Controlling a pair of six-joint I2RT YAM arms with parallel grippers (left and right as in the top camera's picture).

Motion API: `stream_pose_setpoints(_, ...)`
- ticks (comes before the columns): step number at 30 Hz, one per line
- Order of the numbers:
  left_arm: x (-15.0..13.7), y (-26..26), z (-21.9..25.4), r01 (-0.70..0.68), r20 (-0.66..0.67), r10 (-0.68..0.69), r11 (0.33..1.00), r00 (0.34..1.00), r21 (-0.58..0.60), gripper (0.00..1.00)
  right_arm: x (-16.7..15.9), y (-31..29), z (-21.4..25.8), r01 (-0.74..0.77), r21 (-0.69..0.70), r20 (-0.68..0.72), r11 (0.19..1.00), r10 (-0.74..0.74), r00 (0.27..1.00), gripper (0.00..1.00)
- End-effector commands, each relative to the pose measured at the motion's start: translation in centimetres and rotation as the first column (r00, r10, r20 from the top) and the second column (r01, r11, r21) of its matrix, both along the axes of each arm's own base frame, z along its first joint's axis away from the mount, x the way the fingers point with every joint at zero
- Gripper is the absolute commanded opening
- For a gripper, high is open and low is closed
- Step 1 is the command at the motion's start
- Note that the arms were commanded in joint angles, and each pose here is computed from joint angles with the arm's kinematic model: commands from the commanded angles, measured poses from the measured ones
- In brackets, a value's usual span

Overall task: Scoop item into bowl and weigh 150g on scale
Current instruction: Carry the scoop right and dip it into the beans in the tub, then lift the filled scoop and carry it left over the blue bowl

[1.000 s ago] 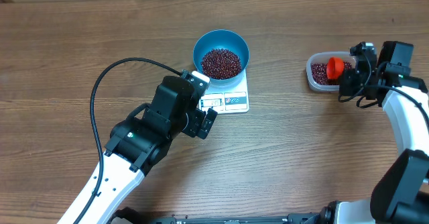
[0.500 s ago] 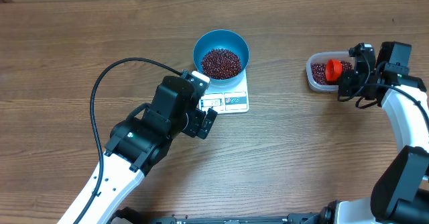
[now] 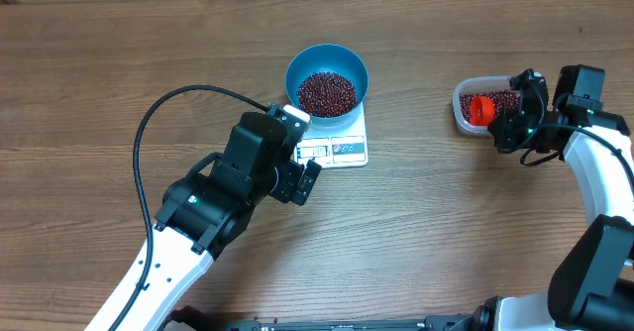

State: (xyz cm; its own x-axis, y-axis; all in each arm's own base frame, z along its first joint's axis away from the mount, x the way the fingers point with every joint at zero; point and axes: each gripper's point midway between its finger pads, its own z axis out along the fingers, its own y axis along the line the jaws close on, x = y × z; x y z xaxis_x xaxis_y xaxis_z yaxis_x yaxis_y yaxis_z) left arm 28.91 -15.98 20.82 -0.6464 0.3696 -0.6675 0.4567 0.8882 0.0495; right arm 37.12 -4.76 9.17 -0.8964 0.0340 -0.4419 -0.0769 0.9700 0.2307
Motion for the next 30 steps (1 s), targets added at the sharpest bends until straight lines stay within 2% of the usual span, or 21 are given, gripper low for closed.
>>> stream_pose_setpoints(1,-0.1,-0.1,-0.3,-0.002,-0.007,0.002,1.0,1.0,0.003,1.0,-0.6,0.5,-0.6,-0.002,0.027,-0.029,1.0,0.003,1.0,0.04)
stream_pose_setpoints(14,-0.1,-0.1,-0.3,-0.002,-0.006,0.002,1.0,1.0,0.003,0.99,0.3,1.0,0.1,-0.023,0.06,0.026,0.998,0.022,0.999,0.04)
stream_pose_setpoints(25,-0.1,-0.1,-0.3,-0.002,-0.007,0.002,1.0,1.0,0.003,0.99,2.3,-0.9,1.0,0.007,-0.042,0.105,0.999,-0.003,0.994,0.04)
stream_pose_setpoints(30,-0.1,-0.1,-0.3,-0.002,-0.006,0.002,1.0,1.0,0.003,0.99,3.3,-1.2,2.8,0.003,-0.061,0.154,0.998,0.006,0.988,0.04)
